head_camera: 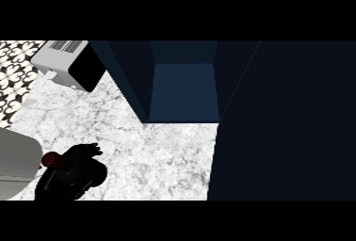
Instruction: Pick up the wine, place it into the cabinet and close the cabinet
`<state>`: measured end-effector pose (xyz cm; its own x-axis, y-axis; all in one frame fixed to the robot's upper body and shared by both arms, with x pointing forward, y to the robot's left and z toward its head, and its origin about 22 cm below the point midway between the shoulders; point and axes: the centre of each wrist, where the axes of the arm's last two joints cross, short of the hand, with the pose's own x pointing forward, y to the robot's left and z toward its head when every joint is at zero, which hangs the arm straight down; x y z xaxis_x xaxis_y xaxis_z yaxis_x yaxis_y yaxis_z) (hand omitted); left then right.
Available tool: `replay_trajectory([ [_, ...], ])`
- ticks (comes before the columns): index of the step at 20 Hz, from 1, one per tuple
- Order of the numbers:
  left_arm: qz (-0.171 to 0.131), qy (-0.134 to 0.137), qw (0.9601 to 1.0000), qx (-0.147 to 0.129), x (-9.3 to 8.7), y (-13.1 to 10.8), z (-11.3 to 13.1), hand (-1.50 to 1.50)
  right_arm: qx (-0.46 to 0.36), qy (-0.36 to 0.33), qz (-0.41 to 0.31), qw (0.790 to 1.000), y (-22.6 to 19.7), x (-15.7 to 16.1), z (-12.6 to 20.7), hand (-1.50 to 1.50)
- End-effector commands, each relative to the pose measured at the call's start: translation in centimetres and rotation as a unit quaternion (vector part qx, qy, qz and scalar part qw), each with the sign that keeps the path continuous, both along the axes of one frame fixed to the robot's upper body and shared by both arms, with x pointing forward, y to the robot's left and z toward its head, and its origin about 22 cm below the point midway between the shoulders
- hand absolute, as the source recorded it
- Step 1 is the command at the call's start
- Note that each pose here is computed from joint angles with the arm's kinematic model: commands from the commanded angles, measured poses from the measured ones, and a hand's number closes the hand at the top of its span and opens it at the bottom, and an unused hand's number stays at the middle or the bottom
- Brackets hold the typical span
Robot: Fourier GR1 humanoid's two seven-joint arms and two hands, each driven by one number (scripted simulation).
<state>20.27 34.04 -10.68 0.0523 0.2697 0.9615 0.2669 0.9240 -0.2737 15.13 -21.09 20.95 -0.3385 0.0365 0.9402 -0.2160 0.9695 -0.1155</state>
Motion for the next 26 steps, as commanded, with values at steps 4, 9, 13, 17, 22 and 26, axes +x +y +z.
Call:
replay_trajectory([
  [4, -0.066, -0.039, 0.997, -0.01, 0.9, -1.6, 0.2, 1.5, 0.019, -0.017, 0.028, 0.999, 0.7, -1.9, 1.5, -1.5],
  [9, 0.017, -0.052, 0.998, 0.033, 1.4, -0.7, 0.5, 1.5, 0.016, -0.018, 0.019, 1.0, -0.6, -1.6, 1.7, -1.5],
  [13, 0.109, -0.072, 0.9887, 0.073, 1.8, -0.6, 0.8, 1.5, 0.012, -0.015, 0.021, 1.0, -0.9, -2.2, 1.1, -1.5],
  [17, 0.135, -0.086, 0.9852, 0.062, 2.6, -2.7, 1.5, 1.5, 0.022, -0.01, 0.016, 1.0, 0.2, -2.7, 0.9, -1.5],
  [22, 0.151, -0.159, 0.971, 0.095, 2.5, -0.6, 3.5, 1.5, 0.021, -0.012, 0.022, 0.999, -0.4, -1.3, 0.7, -1.5],
  [26, 0.17, -0.192, 0.9629, 0.084, 2.9, -3.8, 4.8, 1.5, 0.02, -0.017, 0.021, 0.999, -1.6, -3.0, 0.7, -1.5],
])
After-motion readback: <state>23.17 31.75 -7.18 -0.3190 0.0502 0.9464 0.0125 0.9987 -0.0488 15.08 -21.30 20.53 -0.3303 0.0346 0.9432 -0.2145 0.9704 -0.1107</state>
